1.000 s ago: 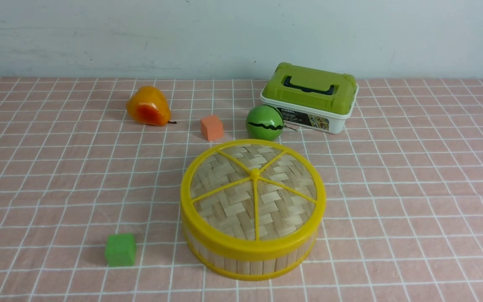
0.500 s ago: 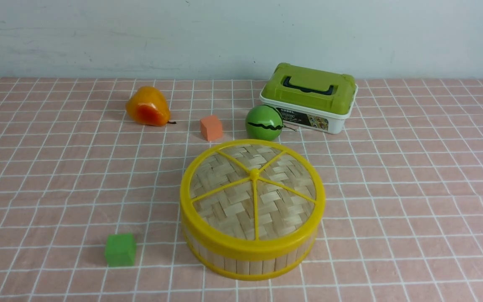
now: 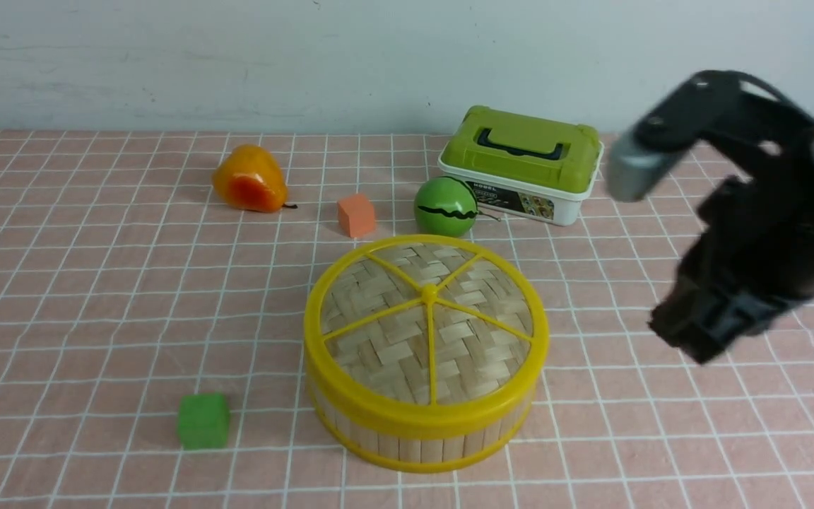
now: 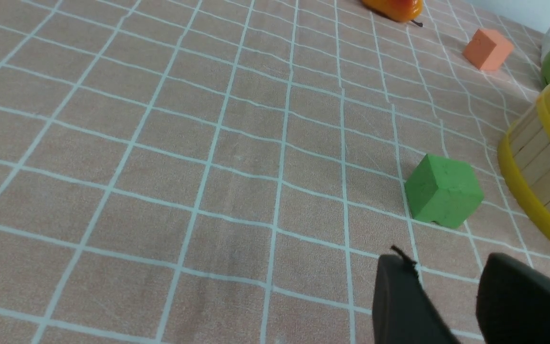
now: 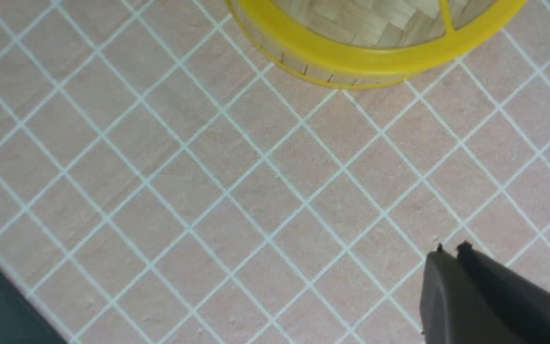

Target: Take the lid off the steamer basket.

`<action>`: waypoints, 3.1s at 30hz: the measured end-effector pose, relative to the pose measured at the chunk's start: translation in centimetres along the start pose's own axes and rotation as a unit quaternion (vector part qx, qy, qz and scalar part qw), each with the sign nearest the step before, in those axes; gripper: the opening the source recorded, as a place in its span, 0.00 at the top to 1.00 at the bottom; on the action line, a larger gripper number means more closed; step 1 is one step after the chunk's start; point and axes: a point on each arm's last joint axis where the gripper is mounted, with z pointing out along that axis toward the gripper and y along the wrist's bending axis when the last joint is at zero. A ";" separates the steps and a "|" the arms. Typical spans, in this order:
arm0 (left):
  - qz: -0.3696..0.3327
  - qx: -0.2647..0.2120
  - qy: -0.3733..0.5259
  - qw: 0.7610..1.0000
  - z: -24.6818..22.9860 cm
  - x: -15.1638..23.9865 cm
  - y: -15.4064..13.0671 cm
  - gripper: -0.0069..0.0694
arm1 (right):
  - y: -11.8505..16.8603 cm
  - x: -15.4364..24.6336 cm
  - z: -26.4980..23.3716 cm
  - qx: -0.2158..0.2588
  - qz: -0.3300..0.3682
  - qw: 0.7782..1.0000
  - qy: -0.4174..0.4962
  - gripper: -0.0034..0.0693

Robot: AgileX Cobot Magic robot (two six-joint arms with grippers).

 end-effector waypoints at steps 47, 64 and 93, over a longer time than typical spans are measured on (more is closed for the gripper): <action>0.000 0.000 0.000 1.000 0.0 0.0 0.0 0.60 | -2.2 -13.0 11.9 0.002 0.047 0.999 -0.001 0.85; 0.000 0.000 0.000 1.000 0.0 0.0 0.0 0.60 | -12.3 -5.4 1.5 0.097 0.182 0.978 -0.035 0.85; 0.000 0.000 0.000 1.000 0.0 0.0 0.0 0.60 | -15.7 4.6 14.2 0.105 0.294 0.949 0.029 0.79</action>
